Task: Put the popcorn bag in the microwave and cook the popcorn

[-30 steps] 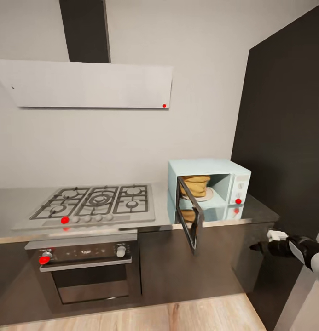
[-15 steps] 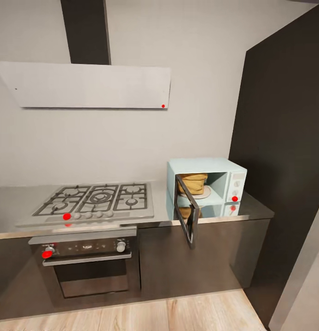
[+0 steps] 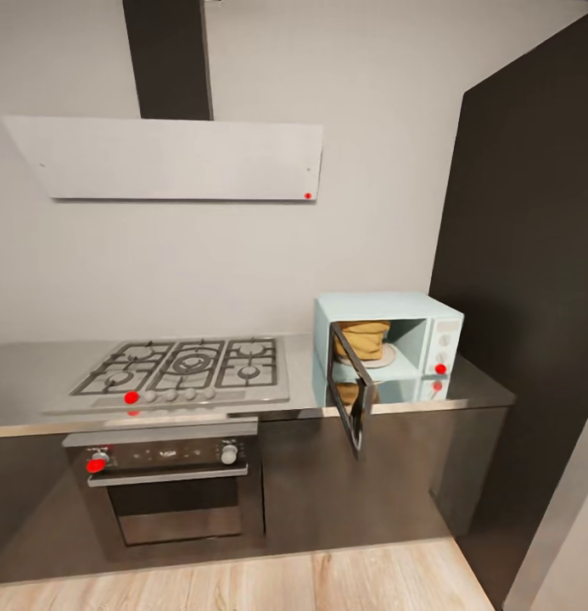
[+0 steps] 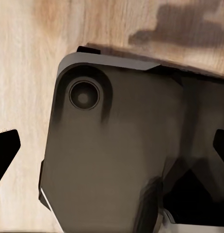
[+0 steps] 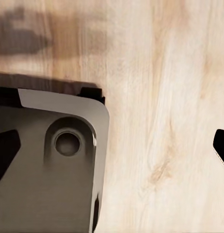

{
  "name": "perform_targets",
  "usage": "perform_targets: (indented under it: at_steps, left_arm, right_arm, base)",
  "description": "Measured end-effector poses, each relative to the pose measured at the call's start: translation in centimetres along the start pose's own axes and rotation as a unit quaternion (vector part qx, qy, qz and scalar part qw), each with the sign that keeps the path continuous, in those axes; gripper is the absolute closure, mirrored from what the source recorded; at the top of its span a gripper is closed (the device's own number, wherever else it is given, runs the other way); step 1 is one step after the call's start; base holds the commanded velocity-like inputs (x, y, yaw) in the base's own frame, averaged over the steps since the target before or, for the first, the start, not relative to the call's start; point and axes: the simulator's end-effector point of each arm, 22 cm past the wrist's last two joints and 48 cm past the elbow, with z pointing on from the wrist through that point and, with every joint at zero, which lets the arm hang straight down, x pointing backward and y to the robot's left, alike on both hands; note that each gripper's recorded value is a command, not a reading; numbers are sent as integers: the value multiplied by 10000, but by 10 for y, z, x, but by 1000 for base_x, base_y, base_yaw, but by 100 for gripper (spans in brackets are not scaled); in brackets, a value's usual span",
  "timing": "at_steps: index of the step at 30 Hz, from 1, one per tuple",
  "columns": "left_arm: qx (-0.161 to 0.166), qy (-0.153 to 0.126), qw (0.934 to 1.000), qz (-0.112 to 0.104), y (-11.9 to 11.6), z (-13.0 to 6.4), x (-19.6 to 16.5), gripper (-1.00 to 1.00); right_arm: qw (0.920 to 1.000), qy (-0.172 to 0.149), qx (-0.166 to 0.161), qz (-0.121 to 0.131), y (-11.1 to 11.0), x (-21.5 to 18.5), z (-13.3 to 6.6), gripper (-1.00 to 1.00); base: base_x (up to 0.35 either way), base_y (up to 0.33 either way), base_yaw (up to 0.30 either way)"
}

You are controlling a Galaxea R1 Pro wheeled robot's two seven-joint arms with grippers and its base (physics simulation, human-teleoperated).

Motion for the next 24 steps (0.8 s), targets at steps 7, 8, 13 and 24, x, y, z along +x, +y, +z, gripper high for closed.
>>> perform_targets:
  at_steps: [7, 8, 13, 24]
  left_arm:
    - [18, -18, 10000, -14, -2, 0, -1, -100]
    - [20, -19, 10000, -15, -2, 0, -1, -100]
    - [69, -9, 10000, -19, -10, 0, 0, -100]
    - [150, 21, 9999, -18, -23, -1, 4, -100]
  right_arm:
    - [10000, -24, -19, -11, 3, 0, 0, -100]
    - [10000, -25, -19, -12, 3, 1, 0, -100]
    - [10000, -28, -20, -13, 3, 1, 0, -100]
    - [10000, -27, 7, -12, 0, 1, 0, -100]
  base:
    - [0, 0, 270]
    - [0, 0, 272]
    - [0, 0, 273]
    - [0, -177, 82]
